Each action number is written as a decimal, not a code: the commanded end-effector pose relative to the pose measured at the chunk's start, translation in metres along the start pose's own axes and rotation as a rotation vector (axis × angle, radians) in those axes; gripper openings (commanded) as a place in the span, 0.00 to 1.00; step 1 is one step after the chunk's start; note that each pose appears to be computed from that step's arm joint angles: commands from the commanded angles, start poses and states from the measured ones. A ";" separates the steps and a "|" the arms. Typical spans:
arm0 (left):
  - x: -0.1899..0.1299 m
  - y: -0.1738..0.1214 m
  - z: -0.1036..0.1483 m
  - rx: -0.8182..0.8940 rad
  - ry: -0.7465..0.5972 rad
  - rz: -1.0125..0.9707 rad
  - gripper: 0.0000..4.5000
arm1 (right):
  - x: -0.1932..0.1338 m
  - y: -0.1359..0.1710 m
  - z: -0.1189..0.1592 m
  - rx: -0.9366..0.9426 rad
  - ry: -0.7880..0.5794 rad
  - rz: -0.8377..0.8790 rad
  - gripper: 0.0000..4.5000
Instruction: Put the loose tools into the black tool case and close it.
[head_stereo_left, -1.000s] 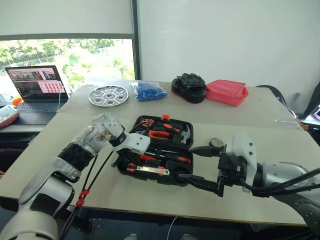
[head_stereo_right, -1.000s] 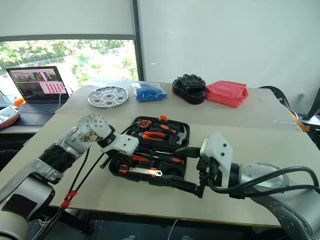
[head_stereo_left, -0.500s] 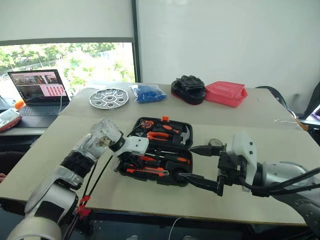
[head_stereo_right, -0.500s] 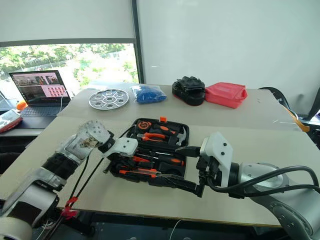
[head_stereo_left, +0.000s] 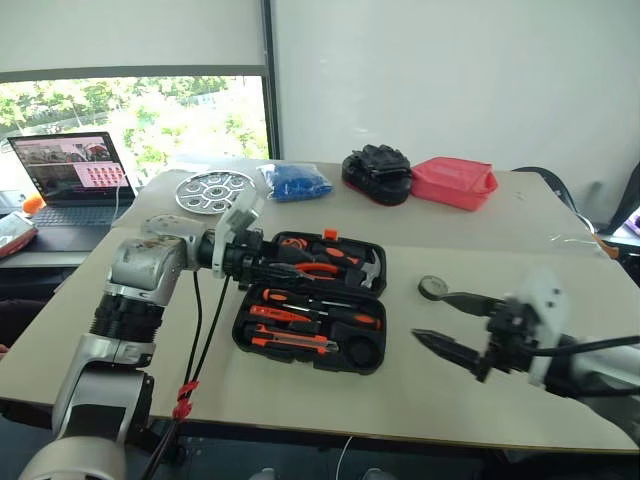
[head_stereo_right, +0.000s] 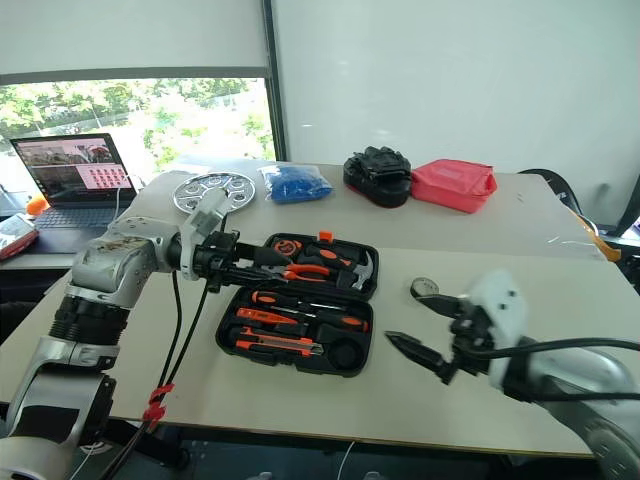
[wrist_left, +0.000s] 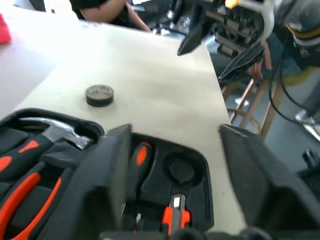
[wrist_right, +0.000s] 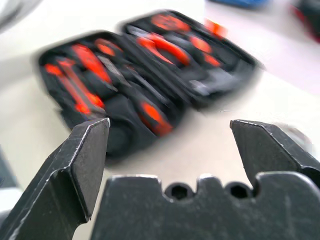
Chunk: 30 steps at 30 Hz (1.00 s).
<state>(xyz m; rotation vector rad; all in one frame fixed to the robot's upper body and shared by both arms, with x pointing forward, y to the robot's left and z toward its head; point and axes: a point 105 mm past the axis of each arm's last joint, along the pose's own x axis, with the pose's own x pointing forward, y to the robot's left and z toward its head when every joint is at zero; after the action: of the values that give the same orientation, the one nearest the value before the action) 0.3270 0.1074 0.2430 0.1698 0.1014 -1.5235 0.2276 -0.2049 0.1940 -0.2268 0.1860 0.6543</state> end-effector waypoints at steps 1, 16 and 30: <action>-0.011 0.002 0.002 0.091 0.031 0.042 1.00 | -0.040 -0.017 -0.003 -0.016 0.026 -0.134 1.00; -0.005 0.000 0.021 0.177 0.024 0.065 1.00 | 0.011 -0.057 -0.004 -0.138 0.190 -0.012 1.00; -0.008 -0.001 0.023 0.240 0.047 0.113 1.00 | 0.128 -0.100 -0.021 -0.224 0.351 0.087 1.00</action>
<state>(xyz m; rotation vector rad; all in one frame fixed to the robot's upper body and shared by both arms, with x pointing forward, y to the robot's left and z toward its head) 0.3270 0.1109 0.2568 0.3433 -0.0006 -1.4332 0.3810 -0.2095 0.1507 -0.5097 0.4879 0.7207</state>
